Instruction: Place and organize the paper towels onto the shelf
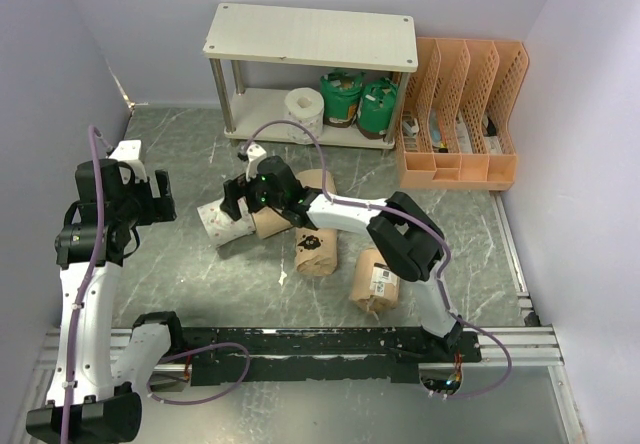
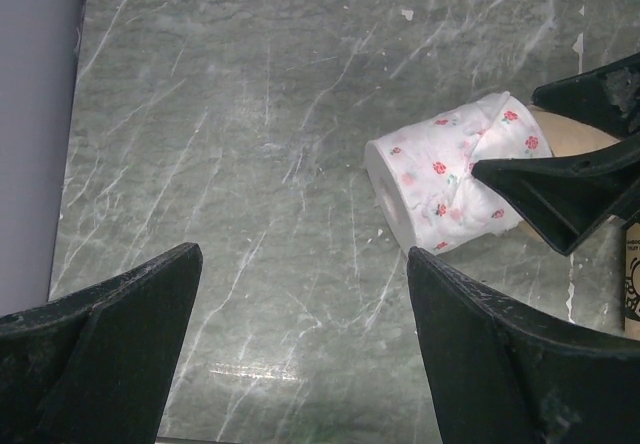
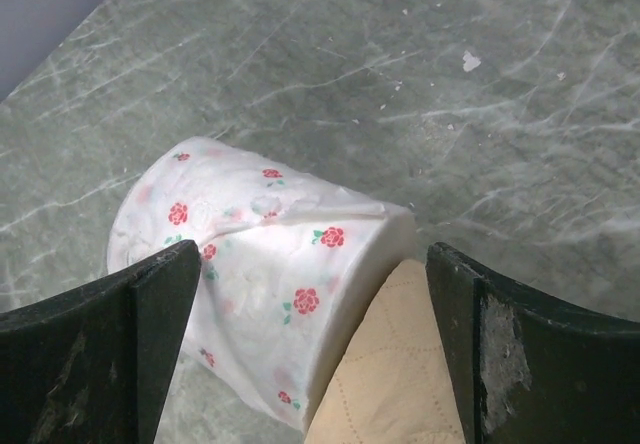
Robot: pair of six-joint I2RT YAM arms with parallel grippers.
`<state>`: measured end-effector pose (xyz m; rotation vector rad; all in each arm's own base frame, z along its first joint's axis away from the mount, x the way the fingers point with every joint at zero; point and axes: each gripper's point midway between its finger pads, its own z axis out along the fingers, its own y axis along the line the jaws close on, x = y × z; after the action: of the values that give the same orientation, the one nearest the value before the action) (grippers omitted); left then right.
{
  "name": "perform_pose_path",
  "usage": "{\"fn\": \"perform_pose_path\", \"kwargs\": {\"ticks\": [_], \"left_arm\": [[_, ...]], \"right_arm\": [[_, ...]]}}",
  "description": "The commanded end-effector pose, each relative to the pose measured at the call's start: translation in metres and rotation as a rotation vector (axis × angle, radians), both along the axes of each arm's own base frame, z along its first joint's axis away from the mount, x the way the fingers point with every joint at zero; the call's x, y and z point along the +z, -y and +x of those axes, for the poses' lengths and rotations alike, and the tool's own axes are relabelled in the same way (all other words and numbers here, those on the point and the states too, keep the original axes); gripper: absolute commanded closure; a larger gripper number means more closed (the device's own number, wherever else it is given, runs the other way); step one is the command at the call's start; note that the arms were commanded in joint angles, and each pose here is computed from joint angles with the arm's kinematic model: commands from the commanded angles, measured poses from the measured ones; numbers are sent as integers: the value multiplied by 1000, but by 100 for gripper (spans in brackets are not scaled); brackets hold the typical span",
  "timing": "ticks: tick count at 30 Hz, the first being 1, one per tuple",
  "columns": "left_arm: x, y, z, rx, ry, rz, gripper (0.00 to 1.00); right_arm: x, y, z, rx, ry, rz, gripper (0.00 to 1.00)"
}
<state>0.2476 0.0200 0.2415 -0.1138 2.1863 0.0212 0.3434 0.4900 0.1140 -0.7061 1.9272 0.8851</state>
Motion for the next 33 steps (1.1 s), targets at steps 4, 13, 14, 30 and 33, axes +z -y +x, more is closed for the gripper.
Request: {"fn": "perform_pose_path", "kwargs": {"ticks": [4,13,14,30,33], "left_arm": [[4,-6,5,33,26,3,5],[3,-7,5,39,23,5,5],[4,-7,5,38,24,5,5],[4,-8,4,43,25,6,5],[4,-8,4,44,28,5,5]], "right_arm": [[8,-20,-33,187,-98,12,16],[4,-34,-56,298,-192,62,33],[2,-33,-56,302,-195,57,33],[-40,-22,-74,355,-292,-70,38],[-52,-21,-75,353,-312,-103,37]]}}
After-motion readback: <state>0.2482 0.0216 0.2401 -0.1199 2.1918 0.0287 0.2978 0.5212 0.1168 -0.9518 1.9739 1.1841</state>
